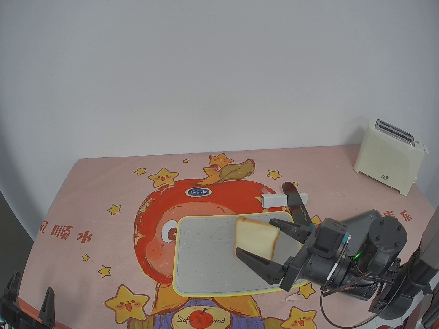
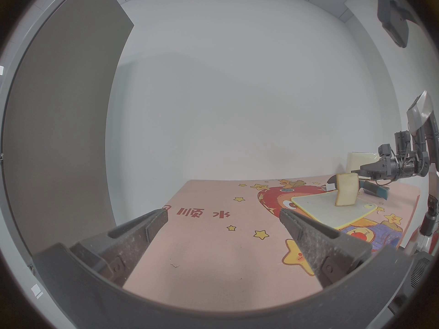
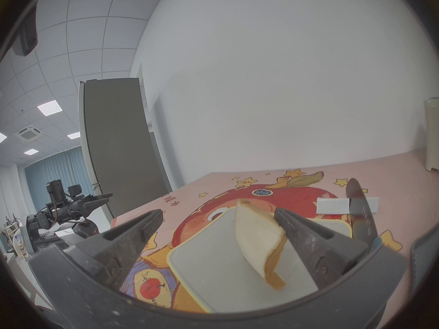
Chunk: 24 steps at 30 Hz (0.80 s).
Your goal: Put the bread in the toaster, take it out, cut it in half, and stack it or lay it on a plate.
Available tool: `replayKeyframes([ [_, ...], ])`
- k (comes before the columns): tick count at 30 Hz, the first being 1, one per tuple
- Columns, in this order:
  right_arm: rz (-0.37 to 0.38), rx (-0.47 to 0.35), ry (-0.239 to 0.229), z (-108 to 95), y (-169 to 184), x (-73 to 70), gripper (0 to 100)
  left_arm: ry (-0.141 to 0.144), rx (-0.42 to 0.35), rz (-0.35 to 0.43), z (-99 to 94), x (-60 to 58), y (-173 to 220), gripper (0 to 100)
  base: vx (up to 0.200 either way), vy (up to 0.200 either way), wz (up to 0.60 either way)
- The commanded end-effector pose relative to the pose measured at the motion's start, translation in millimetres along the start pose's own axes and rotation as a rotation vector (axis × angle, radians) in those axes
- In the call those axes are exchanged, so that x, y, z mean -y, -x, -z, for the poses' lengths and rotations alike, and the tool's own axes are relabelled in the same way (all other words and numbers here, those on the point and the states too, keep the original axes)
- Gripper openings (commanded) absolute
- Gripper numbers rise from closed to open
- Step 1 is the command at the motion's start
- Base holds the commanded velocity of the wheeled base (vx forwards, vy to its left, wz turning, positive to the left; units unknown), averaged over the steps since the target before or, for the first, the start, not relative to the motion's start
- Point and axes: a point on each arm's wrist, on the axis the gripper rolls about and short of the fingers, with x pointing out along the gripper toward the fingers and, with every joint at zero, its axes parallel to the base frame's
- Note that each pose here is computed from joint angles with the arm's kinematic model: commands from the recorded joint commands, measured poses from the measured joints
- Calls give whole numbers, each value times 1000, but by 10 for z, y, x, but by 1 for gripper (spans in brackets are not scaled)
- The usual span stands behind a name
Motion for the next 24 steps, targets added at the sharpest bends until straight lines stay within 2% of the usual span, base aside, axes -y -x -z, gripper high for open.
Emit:
replayKeyframes([
  [1, -6, -10, 1, 25, 3, -16, 100, 0, -11, -1, 51, 0, -8, 100, 0, 0, 0],
  [18, -8, -7, -2, 29, -26, -23, 100, 0, -11, -1, 51, 0, -8, 100, 0, 0, 0],
  [24, -8, -36, -4, 78, 13, -22, 100, 0, -11, -1, 51, 0, -8, 100, 0, 0, 0],
])
